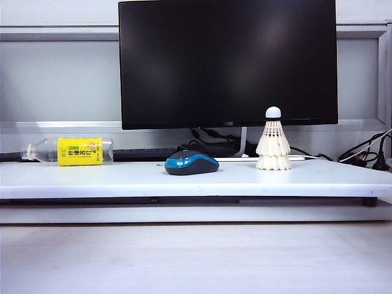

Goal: Stack the badminton balls on the table vertically.

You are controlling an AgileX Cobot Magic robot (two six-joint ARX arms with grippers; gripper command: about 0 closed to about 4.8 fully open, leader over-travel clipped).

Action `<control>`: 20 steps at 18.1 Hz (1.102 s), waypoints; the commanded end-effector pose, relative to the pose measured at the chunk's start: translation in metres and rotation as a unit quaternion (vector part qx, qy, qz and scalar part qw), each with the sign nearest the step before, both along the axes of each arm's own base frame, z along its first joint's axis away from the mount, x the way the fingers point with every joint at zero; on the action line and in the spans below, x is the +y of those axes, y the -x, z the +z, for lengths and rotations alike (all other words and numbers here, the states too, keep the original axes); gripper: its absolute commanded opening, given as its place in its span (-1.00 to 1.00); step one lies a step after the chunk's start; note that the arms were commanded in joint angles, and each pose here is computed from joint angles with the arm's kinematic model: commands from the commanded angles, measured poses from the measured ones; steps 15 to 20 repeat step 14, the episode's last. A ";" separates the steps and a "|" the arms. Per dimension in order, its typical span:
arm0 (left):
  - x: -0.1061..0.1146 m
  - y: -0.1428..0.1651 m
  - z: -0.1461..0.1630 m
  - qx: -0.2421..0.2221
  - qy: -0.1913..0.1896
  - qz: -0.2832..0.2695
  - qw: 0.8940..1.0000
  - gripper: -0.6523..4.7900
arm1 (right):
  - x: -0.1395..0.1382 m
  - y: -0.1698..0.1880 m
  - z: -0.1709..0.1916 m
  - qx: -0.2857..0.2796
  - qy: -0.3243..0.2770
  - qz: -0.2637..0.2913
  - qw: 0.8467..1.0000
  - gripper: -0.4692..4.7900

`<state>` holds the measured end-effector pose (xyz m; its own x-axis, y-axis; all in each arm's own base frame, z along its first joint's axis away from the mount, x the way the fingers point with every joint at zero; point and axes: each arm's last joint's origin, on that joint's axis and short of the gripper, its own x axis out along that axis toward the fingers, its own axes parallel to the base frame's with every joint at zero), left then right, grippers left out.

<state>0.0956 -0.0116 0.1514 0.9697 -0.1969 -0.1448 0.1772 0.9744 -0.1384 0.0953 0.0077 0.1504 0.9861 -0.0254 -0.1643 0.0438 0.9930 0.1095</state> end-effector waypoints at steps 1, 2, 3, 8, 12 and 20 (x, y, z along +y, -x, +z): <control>0.004 0.000 -0.002 0.005 -0.002 0.020 1.000 -0.77 | 0.000 0.000 0.000 0.001 0.000 -0.005 1.000 -0.84; 0.004 0.000 -0.002 0.005 -0.002 0.022 1.000 -0.77 | 0.000 0.000 0.000 0.001 0.000 -0.005 1.000 -0.84; 0.004 0.000 -0.002 0.005 -0.002 0.022 1.000 -0.77 | 0.000 0.000 0.000 0.001 0.000 -0.005 1.000 -0.84; 0.004 0.000 -0.002 0.005 -0.002 0.022 1.000 -0.77 | 0.000 0.000 0.000 0.001 0.000 -0.005 1.000 -0.84; 0.004 0.000 -0.002 0.005 -0.002 0.022 1.000 -0.77 | 0.000 0.000 0.000 0.001 0.000 -0.005 1.000 -0.84; 0.004 0.000 -0.002 0.005 -0.002 0.022 1.000 -0.77 | 0.000 0.000 0.000 0.001 0.000 -0.005 1.000 -0.84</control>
